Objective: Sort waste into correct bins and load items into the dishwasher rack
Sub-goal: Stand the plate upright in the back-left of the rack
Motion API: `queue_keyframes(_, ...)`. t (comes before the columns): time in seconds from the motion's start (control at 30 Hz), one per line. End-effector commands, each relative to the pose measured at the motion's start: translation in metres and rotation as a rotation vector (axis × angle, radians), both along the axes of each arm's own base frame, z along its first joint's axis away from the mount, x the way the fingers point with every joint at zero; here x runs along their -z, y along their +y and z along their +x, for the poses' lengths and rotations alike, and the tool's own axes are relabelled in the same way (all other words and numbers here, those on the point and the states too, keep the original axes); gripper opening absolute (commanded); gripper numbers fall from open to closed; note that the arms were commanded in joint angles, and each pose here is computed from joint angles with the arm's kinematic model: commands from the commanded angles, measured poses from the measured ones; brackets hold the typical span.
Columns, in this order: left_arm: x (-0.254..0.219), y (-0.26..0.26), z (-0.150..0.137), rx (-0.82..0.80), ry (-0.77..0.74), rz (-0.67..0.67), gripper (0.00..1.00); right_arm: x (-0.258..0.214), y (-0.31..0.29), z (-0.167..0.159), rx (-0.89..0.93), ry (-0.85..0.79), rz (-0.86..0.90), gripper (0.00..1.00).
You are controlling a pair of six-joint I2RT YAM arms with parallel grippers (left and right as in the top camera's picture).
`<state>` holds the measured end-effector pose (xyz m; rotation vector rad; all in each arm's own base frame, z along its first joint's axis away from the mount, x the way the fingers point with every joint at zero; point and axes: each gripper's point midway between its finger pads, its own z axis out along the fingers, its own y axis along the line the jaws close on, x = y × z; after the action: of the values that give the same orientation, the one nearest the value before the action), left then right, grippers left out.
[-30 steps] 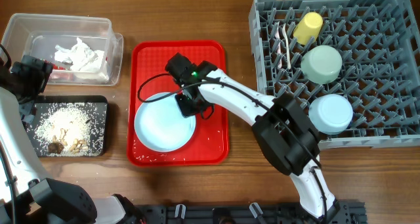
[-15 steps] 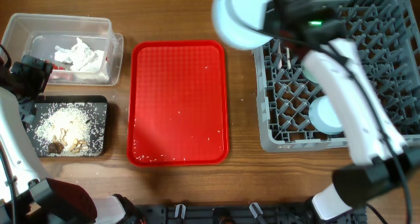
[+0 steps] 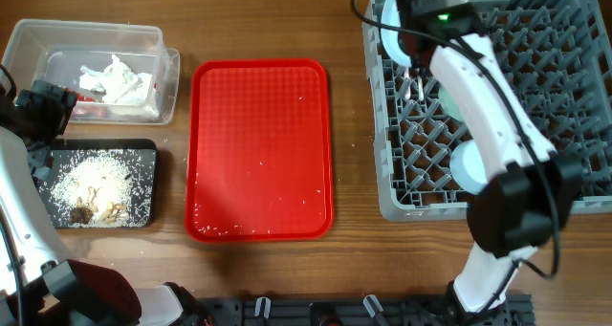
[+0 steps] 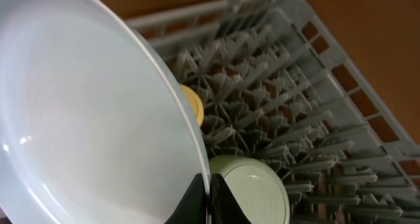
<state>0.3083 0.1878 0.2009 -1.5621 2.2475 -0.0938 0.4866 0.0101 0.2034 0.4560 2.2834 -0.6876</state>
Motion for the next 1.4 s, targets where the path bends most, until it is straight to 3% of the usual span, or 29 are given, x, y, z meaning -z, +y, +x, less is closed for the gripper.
queue_keyframes(0.0, -0.002, 0.001, 0.000, -0.002, -0.008, 0.001, 1.00, 0.001, -0.011, -0.001, 0.058, -0.005, -0.089, 0.04)
queue_keyframes(0.17, -0.002, 0.001, 0.000, -0.002, -0.008, 0.001, 1.00, 0.006, 0.008, -0.001, 0.002, 0.010, -0.029, 0.05)
queue_keyframes(0.3, -0.002, 0.001, 0.000, -0.002, -0.008, 0.001, 1.00, -0.003, 0.050, -0.005, -0.114, -0.004, 0.086, 0.19)
queue_keyframes(0.33, -0.002, 0.001, 0.000, -0.002, -0.008, 0.001, 1.00, -0.013, 0.060, -0.006, -0.140, -0.022, 0.113, 0.29)
queue_keyframes(0.37, -0.002, 0.001, 0.000, -0.002, -0.008, 0.001, 1.00, -0.028, 0.072, -0.010, -0.194, -0.039, 0.147, 0.55)
queue_keyframes(0.43, -0.002, 0.001, 0.000, -0.002, -0.008, 0.001, 1.00, -0.059, 0.089, -0.021, -0.265, -0.093, 0.228, 0.96)
queue_keyframes(0.47, -0.002, 0.001, 0.000, -0.002, -0.008, 0.001, 1.00, -0.073, 0.094, -0.027, -0.294, -0.115, 0.257, 1.00)
queue_keyframes(0.67, -0.002, 0.001, 0.000, -0.002, -0.008, 0.001, 1.00, -0.166, 0.101, -0.089, -0.458, -0.265, 0.445, 1.00)
queue_keyframes(0.77, -0.002, 0.001, 0.000, -0.002, -0.009, 0.002, 1.00, -0.179, 0.087, -0.134, -0.443, -0.248, 0.494, 1.00)
queue_keyframes(0.9, -0.002, 0.001, 0.000, -0.002, -0.008, 0.001, 1.00, -0.145, 0.074, -0.189, -0.413, -0.141, 0.514, 1.00)
queue_keyframes(1.0, -0.002, 0.001, 0.000, -0.002, -0.008, 0.001, 1.00, -0.104, 0.089, -0.211, -0.483, -0.123, 0.524, 1.00)
queue_keyframes(1.13, -0.002, 0.001, 0.000, -0.002, -0.008, 0.001, 1.00, -0.060, 0.136, -0.230, -0.650, -0.093, 0.707, 1.00)
queue_keyframes(1.2, -0.002, 0.001, 0.000, -0.002, -0.008, 0.001, 1.00, -0.046, 0.141, -0.234, -0.609, -0.059, 0.776, 1.00)
queue_keyframes(1.37, -0.002, 0.001, 0.000, -0.002, -0.008, 0.001, 1.00, -0.021, 0.127, -0.238, -0.536, 0.039, 0.701, 1.00)
